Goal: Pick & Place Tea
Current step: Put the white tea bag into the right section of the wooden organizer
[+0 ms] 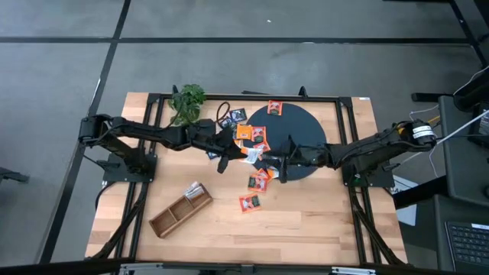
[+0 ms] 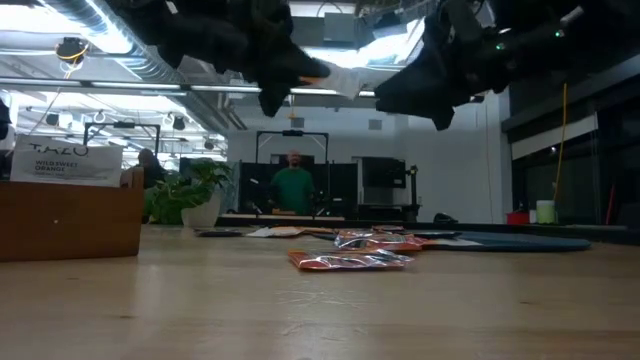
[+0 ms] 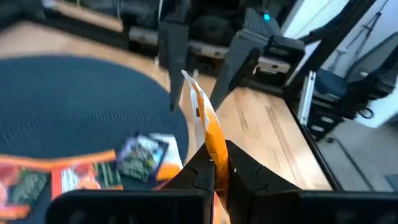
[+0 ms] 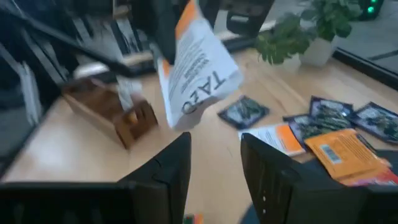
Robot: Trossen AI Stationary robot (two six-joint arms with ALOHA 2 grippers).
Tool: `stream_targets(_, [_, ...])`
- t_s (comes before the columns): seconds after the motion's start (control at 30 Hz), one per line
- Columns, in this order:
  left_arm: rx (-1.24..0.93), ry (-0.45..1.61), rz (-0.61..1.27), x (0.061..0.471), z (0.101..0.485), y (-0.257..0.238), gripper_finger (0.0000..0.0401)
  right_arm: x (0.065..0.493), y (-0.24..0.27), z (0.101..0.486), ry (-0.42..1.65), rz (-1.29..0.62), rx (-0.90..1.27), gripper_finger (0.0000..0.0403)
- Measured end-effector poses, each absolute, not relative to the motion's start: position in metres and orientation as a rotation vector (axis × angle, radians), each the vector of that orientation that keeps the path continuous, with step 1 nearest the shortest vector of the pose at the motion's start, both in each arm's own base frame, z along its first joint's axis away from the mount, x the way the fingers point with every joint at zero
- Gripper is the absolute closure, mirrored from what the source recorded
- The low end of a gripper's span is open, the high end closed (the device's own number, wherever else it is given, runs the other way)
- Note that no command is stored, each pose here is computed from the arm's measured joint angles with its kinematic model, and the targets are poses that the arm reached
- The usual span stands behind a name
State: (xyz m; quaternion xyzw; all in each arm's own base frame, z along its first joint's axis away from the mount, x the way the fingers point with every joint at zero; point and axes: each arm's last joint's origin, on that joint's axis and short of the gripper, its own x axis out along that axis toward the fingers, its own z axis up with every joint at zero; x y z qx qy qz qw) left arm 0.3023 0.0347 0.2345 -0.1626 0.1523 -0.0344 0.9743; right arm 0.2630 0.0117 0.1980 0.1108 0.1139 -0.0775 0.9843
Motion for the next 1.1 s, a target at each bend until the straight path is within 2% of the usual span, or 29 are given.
stream_targets(0.43, [-0.180,0.124,0.030,0.306,0.252,0.026,0.0393,0.266,0.000,0.213,0.077,0.011,0.288,0.0261])
stream_targets(0.93, [-0.176,0.074,0.018,0.307,0.257,0.026,0.0392,0.266,-0.008,0.223,-0.021,0.000,0.245,0.0261])
stream_targets(1.1, [-0.175,0.068,0.018,0.307,0.257,0.026,0.0391,0.266,-0.009,0.224,-0.037,-0.003,0.228,0.0286])
